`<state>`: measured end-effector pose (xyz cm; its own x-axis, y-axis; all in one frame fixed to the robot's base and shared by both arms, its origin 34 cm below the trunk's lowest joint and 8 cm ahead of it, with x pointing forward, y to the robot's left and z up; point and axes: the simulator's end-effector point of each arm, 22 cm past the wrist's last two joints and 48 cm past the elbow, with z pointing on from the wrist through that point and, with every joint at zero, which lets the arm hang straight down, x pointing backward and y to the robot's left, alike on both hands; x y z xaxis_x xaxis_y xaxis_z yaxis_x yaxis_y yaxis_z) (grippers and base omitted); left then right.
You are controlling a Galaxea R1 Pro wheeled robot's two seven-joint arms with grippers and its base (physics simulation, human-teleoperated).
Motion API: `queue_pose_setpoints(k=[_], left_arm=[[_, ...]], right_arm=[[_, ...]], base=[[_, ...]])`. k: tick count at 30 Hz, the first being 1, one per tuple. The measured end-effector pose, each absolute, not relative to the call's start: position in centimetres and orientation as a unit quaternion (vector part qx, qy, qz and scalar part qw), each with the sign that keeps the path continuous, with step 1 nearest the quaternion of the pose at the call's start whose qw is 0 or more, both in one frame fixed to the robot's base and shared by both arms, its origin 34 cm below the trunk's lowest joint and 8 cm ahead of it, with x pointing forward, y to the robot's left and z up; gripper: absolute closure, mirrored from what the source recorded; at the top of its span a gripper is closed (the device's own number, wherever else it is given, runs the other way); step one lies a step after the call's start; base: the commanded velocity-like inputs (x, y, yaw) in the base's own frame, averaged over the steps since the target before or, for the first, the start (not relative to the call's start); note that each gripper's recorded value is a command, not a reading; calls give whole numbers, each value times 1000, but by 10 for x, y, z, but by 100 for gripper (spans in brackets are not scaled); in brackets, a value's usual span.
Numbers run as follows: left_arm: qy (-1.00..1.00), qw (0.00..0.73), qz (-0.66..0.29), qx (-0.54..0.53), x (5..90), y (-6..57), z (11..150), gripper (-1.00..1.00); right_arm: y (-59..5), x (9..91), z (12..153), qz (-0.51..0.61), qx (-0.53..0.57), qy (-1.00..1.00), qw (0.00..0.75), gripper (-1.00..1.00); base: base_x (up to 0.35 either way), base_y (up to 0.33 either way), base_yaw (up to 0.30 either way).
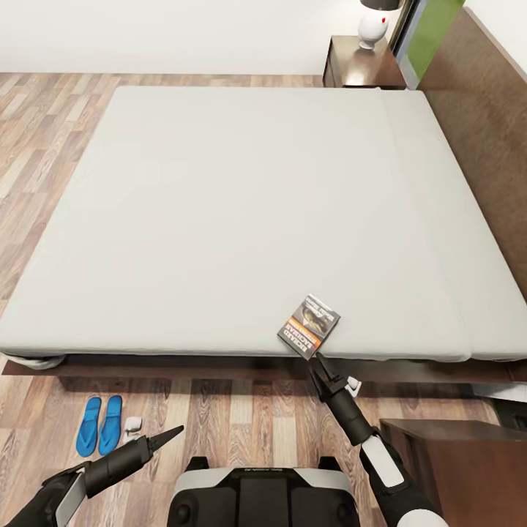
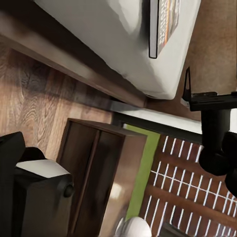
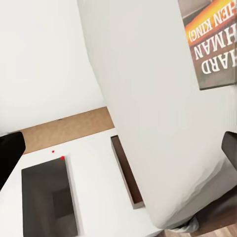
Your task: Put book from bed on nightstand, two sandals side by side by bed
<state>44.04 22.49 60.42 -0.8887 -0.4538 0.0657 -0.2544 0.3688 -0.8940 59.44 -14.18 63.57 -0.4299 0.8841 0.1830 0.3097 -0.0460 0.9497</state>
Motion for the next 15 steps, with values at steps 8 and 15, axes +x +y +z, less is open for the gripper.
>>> queue_pose_setpoints(k=[8,15], left_arm=[[823,96,-516,-216,442,226,594,-100],[823,96,-516,-217,444,226,585,-100]], right_arm=[[-142,596,627,553,466,640,260,-100],[-142,598,619,553,466,639,261,-100]], base=[[0,0,0],[0,0,0]])
